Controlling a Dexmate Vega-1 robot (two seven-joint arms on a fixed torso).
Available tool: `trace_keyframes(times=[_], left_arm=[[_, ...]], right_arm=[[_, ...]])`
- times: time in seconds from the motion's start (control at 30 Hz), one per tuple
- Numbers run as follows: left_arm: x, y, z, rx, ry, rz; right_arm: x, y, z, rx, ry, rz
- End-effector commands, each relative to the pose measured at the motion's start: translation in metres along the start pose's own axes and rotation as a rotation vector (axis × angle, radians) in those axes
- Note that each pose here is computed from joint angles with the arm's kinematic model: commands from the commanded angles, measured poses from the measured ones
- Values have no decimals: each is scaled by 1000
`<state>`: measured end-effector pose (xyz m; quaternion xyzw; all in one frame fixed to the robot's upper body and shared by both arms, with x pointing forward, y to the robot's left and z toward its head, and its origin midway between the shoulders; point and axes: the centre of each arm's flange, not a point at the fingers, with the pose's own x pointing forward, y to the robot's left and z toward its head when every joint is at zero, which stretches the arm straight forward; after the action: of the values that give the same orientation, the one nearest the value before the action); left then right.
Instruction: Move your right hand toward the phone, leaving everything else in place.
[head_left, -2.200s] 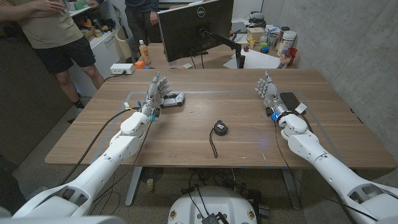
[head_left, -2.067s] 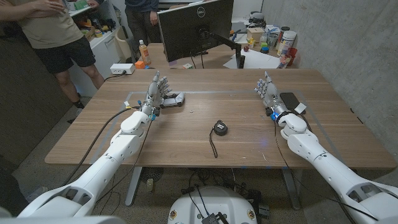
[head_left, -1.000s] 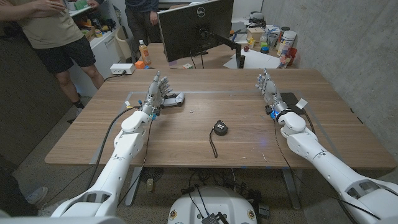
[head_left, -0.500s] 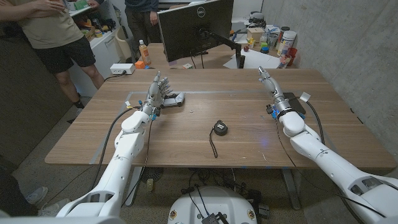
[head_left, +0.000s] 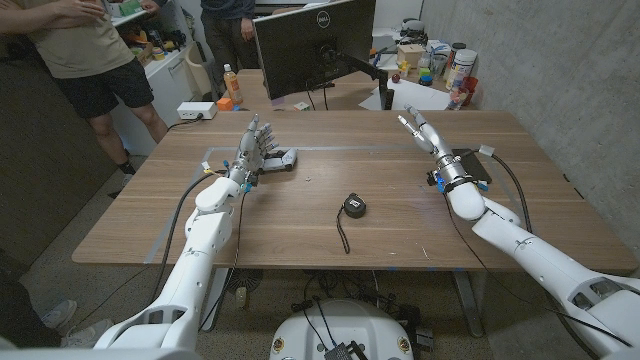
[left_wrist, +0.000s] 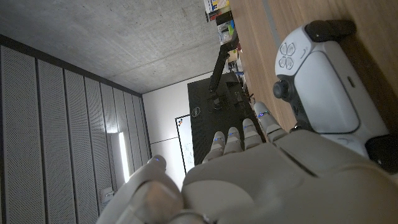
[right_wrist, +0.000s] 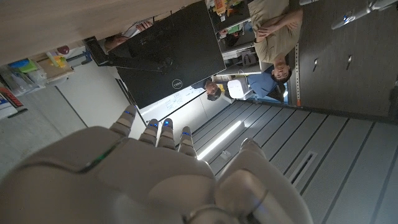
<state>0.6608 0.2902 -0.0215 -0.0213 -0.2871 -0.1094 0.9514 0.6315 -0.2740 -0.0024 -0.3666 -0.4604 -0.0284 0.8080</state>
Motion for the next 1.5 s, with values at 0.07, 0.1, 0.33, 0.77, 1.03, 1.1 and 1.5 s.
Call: trace_keyframes(times=[0.07,0.1,0.33,0.77,1.03,1.1,1.5], left_arm=[[3,-1,0,-13,-1,-19],[4,-1,0,-21,-4,-22],[6,-1,0,-20,-3,-27],[9,-1,-1,-34,-9,-32],[10,-2,-1,-37,-13,-40],[9,-2,0,-34,-15,-40],[8,-6,1,-33,-29,-56]], right_arm=[[-7,16,10,-300,-156,29],[-7,17,10,-323,-172,35],[-8,26,10,-435,-287,30],[-6,32,6,-555,-383,39],[0,39,-9,-547,-326,115],[2,39,-15,-555,-305,129],[5,21,-46,-644,-186,113]])
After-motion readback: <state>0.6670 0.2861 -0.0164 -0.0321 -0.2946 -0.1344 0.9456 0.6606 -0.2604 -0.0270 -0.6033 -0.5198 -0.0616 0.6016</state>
